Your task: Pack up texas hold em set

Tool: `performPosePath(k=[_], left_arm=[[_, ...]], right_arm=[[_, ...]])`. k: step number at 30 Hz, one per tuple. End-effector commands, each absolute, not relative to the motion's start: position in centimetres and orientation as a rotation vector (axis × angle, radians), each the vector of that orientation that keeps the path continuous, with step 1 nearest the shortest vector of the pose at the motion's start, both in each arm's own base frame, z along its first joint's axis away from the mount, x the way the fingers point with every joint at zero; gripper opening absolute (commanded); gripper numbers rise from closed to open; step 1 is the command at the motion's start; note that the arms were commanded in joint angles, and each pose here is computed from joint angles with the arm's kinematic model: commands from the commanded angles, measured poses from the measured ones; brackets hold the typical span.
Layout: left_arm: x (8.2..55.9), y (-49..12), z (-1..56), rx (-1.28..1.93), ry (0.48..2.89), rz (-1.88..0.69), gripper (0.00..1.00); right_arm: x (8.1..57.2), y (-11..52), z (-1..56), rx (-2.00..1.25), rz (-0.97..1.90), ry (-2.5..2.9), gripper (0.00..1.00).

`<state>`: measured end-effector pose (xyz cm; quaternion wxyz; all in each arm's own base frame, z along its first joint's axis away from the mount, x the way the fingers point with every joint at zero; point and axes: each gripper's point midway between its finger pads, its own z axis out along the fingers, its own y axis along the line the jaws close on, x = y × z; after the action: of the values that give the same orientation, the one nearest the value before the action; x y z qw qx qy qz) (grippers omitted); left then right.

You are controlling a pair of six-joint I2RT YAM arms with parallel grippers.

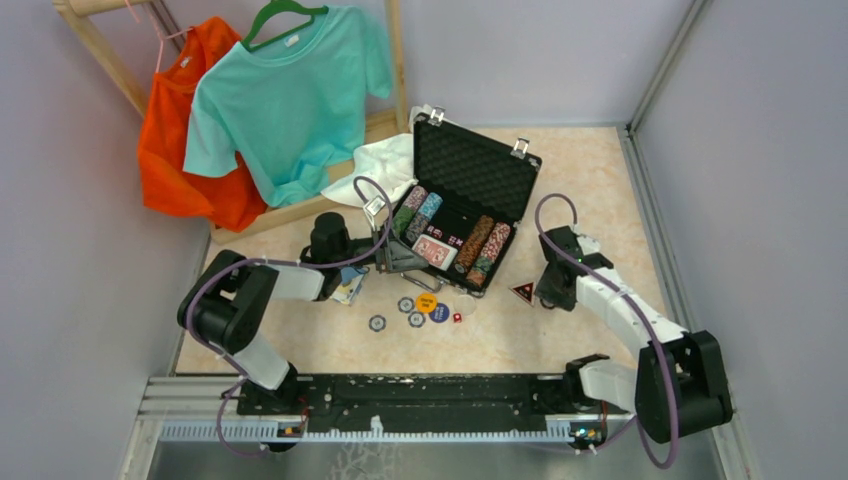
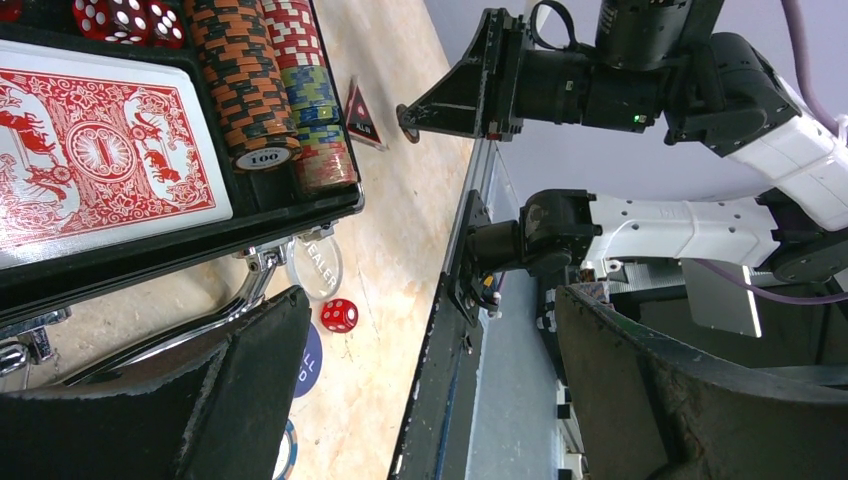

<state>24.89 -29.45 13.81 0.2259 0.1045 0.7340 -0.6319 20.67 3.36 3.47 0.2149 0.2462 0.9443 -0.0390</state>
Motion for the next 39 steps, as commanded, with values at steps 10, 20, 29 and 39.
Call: performPosePath(k=[10,20,29,39], left_arm=[[25.7,-29.5,14.5,0.289,2.004,-1.737,0.97],[26.8,-29.7,14.3,0.251,2.071,-1.693,0.97],[27.2,-30.3,14.0,0.226,2.153,-1.728,0.97],[27.0,-30.6,13.5,0.198,2.264,-1.762,0.96]], right_arm=[[24.1,7.1,7.1,0.548,0.005,2.549,0.38],[25.9,11.7,8.8,0.407,0.05,2.545,0.39],[26.2,16.3,9.6,0.271,0.097,2.546,0.4],[26.6,20.5,10.7,0.127,0.145,2.537,0.4]])
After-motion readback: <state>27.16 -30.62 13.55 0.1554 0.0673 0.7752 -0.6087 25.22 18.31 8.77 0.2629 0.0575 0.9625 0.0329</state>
